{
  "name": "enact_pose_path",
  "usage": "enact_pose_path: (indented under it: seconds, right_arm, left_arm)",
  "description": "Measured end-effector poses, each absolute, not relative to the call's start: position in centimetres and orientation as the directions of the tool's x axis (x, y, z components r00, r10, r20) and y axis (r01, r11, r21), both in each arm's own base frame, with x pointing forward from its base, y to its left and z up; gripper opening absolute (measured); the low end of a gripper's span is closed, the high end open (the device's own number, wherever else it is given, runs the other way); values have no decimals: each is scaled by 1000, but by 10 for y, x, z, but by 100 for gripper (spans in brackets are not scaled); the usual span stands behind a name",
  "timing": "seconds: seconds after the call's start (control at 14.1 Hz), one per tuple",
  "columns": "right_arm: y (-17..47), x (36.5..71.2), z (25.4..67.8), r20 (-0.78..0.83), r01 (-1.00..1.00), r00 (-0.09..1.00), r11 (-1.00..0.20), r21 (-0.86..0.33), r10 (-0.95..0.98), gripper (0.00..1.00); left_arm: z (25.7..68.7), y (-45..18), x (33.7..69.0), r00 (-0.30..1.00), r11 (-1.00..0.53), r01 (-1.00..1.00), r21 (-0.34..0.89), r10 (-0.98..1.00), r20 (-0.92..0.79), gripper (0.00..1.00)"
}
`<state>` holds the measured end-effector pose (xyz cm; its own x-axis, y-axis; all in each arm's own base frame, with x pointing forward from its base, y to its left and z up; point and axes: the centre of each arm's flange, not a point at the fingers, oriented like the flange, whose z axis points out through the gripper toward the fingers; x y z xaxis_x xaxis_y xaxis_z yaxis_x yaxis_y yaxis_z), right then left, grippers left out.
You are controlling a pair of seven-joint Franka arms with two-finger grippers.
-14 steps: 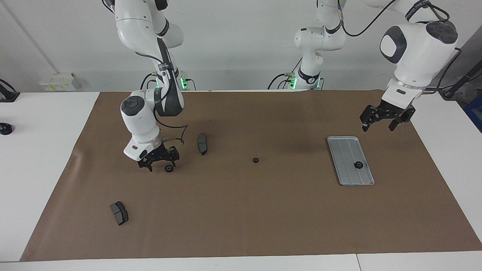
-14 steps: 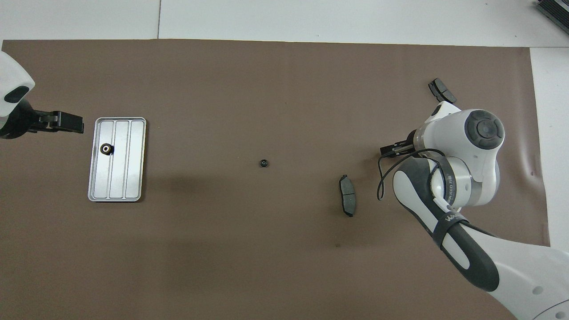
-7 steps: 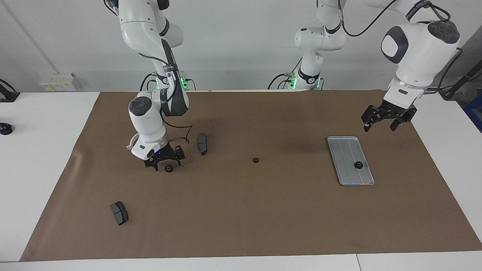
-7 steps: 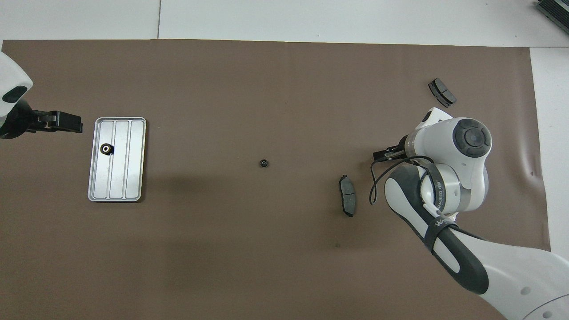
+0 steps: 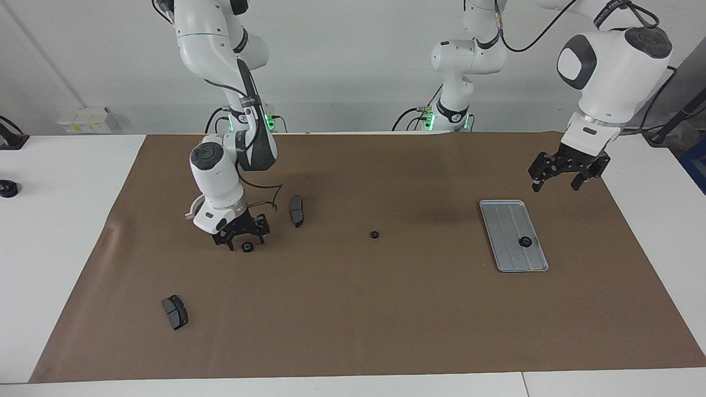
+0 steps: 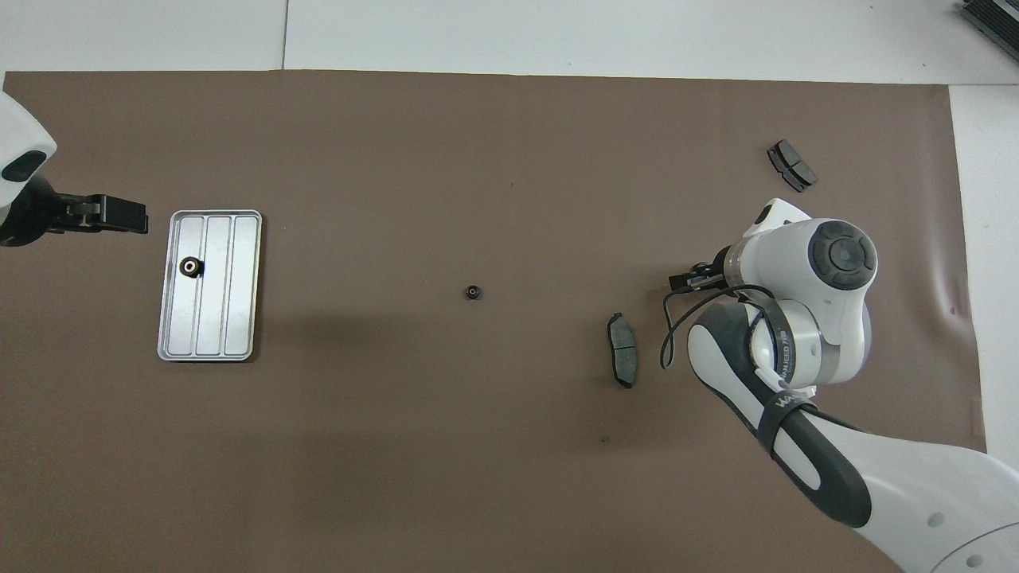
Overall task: Pick bearing gear from pile to tray
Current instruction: 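Reach the left gripper to the center gear and grasp it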
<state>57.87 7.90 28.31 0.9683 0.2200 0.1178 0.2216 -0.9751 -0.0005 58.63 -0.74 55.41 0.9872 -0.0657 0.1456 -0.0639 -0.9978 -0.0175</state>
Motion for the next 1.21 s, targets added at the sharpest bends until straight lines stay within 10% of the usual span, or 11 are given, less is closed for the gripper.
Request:
enact_pose_path:
  seconds: [1.21]
  right_arm:
    - [79, 581, 285, 151, 216, 965, -976, 3, 214, 92]
  left_arm:
    - [356, -353, 502, 976, -989, -127, 74, -111, 190, 100]
